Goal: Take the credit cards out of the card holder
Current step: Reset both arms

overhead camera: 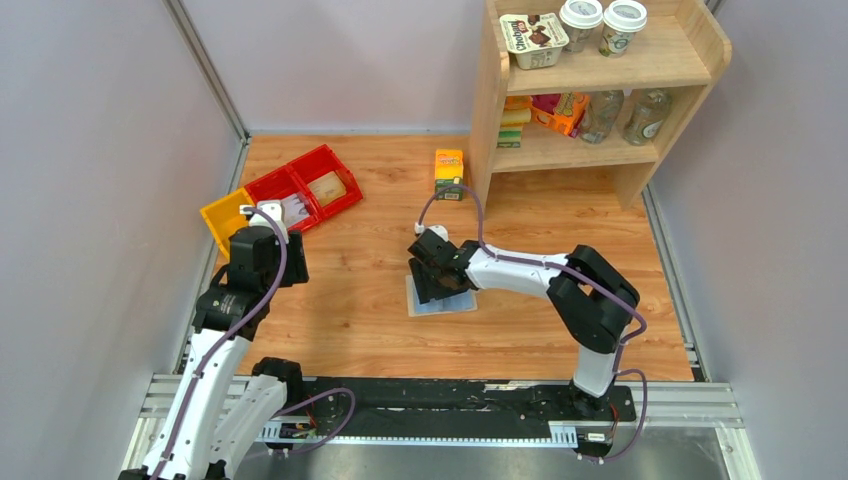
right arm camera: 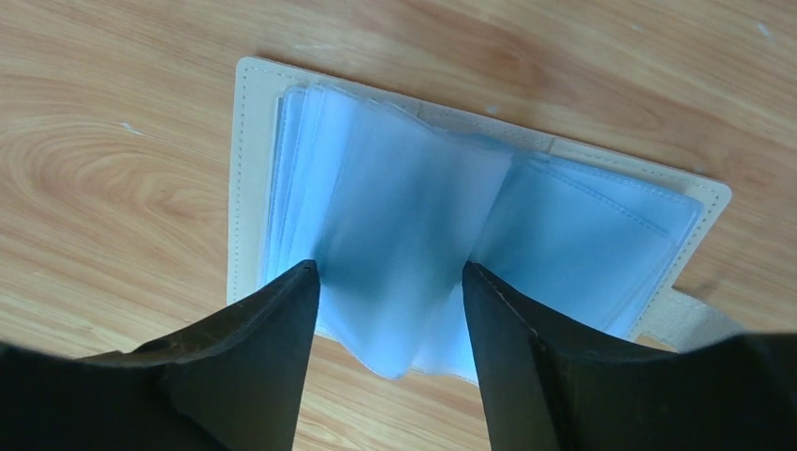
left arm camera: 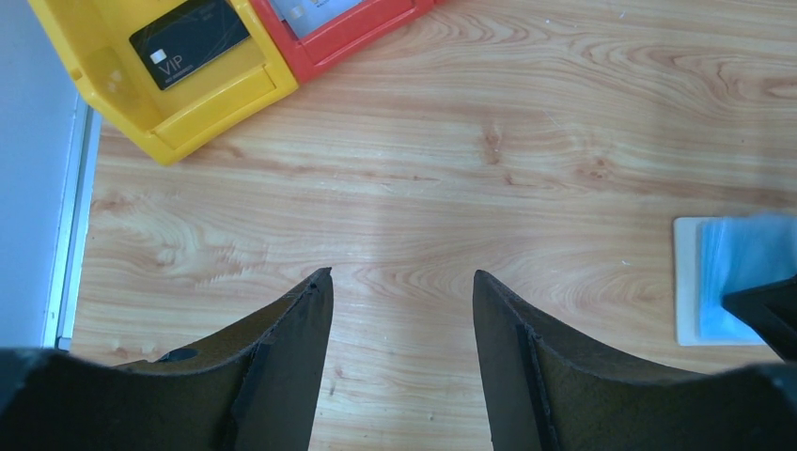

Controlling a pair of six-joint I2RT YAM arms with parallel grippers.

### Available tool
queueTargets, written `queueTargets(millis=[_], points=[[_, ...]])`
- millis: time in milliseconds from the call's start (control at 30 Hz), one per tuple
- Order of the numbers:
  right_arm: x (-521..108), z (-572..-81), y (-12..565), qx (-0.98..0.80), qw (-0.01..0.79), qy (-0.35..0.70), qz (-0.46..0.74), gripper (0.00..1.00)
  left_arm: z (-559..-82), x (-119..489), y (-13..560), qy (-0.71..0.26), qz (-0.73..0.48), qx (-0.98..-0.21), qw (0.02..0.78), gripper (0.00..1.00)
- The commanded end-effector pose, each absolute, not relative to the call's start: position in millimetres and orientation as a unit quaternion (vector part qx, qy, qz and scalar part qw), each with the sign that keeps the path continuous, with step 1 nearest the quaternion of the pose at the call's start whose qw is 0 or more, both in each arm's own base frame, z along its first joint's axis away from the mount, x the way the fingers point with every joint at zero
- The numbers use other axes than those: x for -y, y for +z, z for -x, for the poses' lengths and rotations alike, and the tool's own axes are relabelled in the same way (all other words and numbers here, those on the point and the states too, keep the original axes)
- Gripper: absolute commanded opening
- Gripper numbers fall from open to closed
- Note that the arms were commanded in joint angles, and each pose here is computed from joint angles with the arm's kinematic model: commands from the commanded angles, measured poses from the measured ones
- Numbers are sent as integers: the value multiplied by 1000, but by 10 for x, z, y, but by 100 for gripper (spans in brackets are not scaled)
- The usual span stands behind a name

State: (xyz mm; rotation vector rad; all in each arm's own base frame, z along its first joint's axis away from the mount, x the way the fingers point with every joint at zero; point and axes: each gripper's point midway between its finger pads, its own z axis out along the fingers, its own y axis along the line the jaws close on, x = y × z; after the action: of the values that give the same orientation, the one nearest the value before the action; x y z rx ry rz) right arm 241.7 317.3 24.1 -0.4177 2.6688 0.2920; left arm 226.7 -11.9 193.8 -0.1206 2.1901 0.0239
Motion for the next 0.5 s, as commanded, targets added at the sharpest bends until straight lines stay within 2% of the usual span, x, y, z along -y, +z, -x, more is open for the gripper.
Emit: queueTargets(millis=[0,167,300,467], points=[[-2891,-2468,395,-959,231,80,142,68,-2293,87,1994,17,46,-882,469,65],[-2674,-2676,843,-945,293,97,104,85,-2265,54,2039,22,52,-875,480,65],[-2262,-2872,1272,-928,357,98,46,98,-2223,2,2127,27,64,-863,500,65],[-1379,-2970,1740,-898,428,71,-68,100,-2129,-91,2296,34,87,-837,538,71]])
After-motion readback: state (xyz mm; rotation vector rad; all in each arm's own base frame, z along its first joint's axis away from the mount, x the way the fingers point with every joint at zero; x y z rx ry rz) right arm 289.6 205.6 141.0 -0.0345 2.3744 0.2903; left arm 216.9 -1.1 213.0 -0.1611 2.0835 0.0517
